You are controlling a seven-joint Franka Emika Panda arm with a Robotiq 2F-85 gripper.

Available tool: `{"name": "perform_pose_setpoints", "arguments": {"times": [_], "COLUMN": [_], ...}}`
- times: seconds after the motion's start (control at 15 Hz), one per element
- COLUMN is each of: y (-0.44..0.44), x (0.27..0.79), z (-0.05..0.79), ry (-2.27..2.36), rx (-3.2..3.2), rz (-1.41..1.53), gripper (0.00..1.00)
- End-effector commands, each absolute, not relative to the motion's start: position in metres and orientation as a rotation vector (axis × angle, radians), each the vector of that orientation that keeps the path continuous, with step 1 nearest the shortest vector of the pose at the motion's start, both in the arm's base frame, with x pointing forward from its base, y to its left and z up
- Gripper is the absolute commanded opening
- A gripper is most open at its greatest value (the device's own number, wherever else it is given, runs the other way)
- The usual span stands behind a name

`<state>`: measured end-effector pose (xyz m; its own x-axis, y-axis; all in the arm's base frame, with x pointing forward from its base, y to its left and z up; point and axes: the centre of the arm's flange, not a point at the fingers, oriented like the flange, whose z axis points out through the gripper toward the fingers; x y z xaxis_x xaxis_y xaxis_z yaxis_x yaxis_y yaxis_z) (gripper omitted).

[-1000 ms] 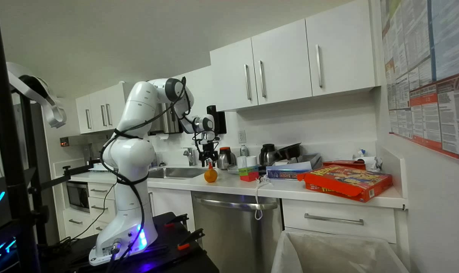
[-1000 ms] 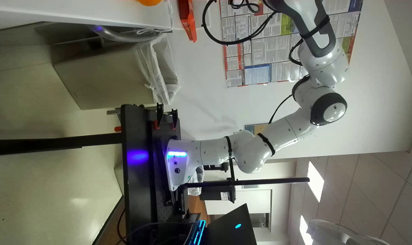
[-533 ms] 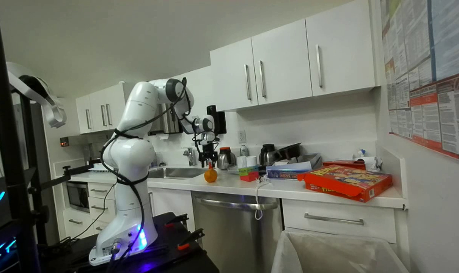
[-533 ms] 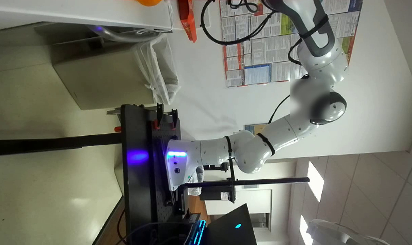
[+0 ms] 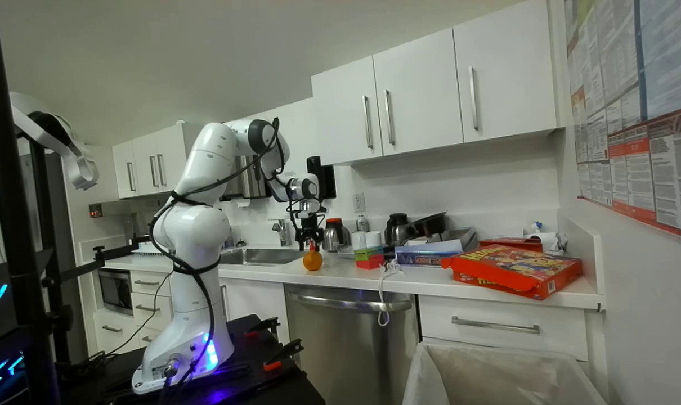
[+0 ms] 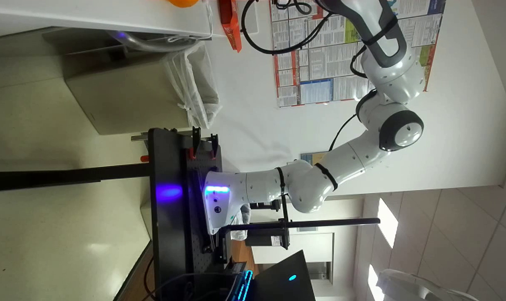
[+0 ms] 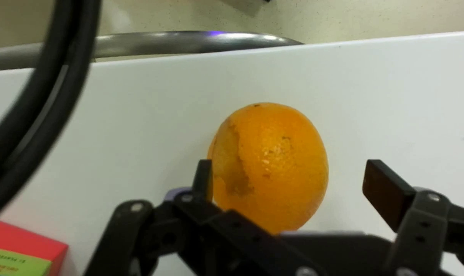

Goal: Put the orange object into the bin

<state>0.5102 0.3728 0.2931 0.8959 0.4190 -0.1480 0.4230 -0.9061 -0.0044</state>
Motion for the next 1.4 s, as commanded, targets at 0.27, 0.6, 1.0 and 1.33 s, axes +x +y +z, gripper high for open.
{"name": "perform_pose_setpoints", "arguments": {"times": [0.27,0.6,1.0,1.33], "y": [0.378,0.373,0.363,0.357], "x": [0.517,0.520,0.521,0.520], "z": [0.296,0.285,0.276,0.266], "ry": [0.757,0.787,0.831,0.885], "rx": [3.050,3.031,3.001,2.977], "rz": [-0.154,-0.146,-0.166,-0.206], "gripper": [1.00,1.00,1.00,1.00]}}
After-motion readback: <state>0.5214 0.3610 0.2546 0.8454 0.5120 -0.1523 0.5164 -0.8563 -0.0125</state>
